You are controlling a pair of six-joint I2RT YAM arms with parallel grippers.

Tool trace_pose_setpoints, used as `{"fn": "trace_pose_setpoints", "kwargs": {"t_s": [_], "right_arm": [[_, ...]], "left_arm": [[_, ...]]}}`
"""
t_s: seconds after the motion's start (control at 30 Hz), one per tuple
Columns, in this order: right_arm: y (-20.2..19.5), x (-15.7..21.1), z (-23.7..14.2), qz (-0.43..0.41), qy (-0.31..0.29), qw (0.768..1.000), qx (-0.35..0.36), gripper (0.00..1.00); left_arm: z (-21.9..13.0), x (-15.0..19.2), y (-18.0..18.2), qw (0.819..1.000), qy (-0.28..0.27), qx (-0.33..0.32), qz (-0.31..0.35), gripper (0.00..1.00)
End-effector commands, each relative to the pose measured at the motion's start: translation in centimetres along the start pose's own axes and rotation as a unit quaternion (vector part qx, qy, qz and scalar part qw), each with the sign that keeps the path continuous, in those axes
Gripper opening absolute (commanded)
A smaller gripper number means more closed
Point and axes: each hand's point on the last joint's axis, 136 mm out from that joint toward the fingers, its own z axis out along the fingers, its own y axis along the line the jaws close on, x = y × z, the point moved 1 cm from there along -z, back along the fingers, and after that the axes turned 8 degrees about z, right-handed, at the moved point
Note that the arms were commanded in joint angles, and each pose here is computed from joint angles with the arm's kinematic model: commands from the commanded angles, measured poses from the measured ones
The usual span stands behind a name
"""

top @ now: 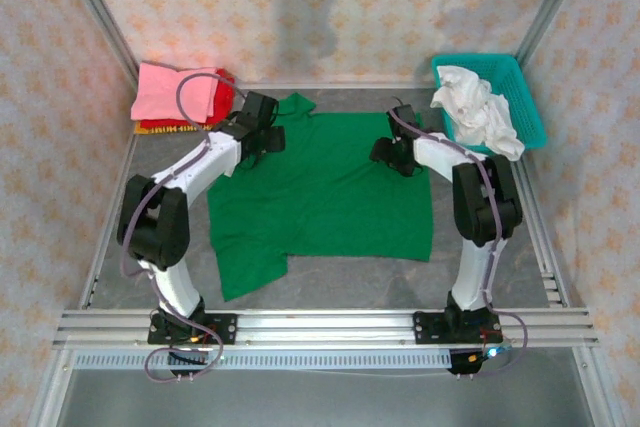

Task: Fold and stack the t-shirts

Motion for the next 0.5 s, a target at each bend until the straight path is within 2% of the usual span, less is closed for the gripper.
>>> {"fn": "trace_pose_setpoints", "kwargs": {"t_s": [0.0,0.3,0.4,0.47], "right_arm": [[-0.7,0.8,-0.9,0.0,0.01,1.0,0.004,0.74],[-1.7,1.1,0.2,-0.003,0.015,1.0,0.02,0.74],[-2.0,1.0,0.8,0.005,0.019,1.0,0.02,0.74],[-2.3,1.0,1.1,0.01,0.018,1.0,0.023,0.74]], "left_arm": [[2.5,1.7,2.6,0.997,0.059,-0.048,0.03,0.62],[7.7,1.3,2.4,0.994,0.089,-0.05,0.046,0.58],[9.0,1.5,3.4,0.992,0.1,-0.06,0.037,0.49],[9.1,1.3,4.2,0.992,0.099,-0.075,0.036,0.38]]}}
